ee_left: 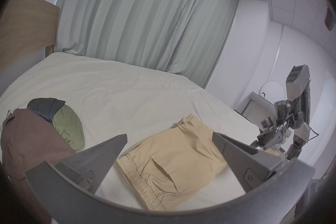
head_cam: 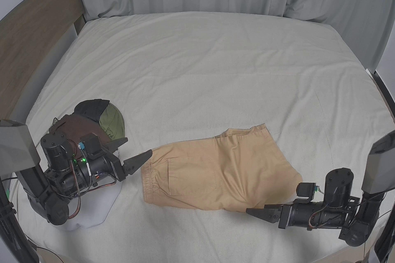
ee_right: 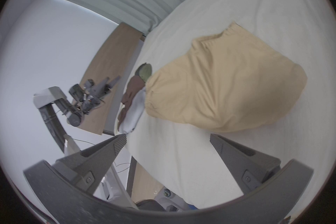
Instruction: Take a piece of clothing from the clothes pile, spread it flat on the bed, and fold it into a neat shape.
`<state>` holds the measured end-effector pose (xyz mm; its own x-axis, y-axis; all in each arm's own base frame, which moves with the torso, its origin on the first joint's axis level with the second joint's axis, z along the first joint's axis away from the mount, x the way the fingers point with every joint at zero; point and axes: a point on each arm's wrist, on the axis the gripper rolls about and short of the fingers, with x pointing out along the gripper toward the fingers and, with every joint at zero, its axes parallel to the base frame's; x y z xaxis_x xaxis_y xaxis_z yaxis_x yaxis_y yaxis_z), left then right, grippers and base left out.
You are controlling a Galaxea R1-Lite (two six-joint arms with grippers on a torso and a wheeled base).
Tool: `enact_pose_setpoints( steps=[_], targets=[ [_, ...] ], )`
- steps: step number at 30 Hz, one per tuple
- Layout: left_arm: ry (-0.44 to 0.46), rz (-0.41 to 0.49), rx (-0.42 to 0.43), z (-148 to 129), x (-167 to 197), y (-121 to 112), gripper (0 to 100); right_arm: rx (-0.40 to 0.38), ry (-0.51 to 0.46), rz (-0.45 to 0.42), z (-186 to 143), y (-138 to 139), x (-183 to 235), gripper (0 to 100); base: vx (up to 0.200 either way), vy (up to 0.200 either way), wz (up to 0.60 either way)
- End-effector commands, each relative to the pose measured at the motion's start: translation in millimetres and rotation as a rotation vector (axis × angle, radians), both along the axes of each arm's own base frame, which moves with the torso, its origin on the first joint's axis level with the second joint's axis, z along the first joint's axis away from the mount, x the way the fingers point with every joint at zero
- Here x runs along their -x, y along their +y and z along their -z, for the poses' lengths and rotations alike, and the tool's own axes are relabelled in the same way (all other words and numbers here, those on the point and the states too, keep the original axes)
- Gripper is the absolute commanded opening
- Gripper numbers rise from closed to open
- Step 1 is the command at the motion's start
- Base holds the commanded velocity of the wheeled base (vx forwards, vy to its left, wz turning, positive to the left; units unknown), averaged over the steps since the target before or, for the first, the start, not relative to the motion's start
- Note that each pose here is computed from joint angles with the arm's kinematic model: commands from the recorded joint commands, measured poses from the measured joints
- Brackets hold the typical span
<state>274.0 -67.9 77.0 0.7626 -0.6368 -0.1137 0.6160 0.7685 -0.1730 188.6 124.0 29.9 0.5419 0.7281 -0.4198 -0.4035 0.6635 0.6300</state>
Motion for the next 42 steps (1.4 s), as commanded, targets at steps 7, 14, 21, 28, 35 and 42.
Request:
enact_pose_setpoints(
  steps=[7, 14, 21, 28, 35, 42],
  targets=[
    [0.036, 0.001, 0.029, 2, 2, -1, 100, -0.188, -0.246, -0.103, -58, 10, -14, 100, 0.0, 0.0, 0.0],
    [0.057, 0.017, 0.042, 4, 3, 0, 100, -0.216, -0.303, -0.113, -67, 10, -26, 100, 0.0, 0.0, 0.0],
    [0.082, 0.022, 0.05, 9, 1, 0, 100, -0.236, -0.358, -0.089, -80, -5, -34, 100, 0.0, 0.0, 0.0],
    [0.108, 0.023, 0.045, 16, -1, 0, 100, -0.26, -0.419, -0.074, -93, -7, -41, 100, 0.0, 0.0, 0.0],
    [0.102, 0.025, 0.046, 14, 0, -1, 100, -0.269, -0.424, -0.071, -96, -7, -42, 100, 0.0, 0.0, 0.0],
    [0.128, 0.022, 0.046, 21, -3, -1, 100, -0.27, -0.436, -0.066, -98, -7, -44, 100, 0.0, 0.0, 0.0]
  ],
)
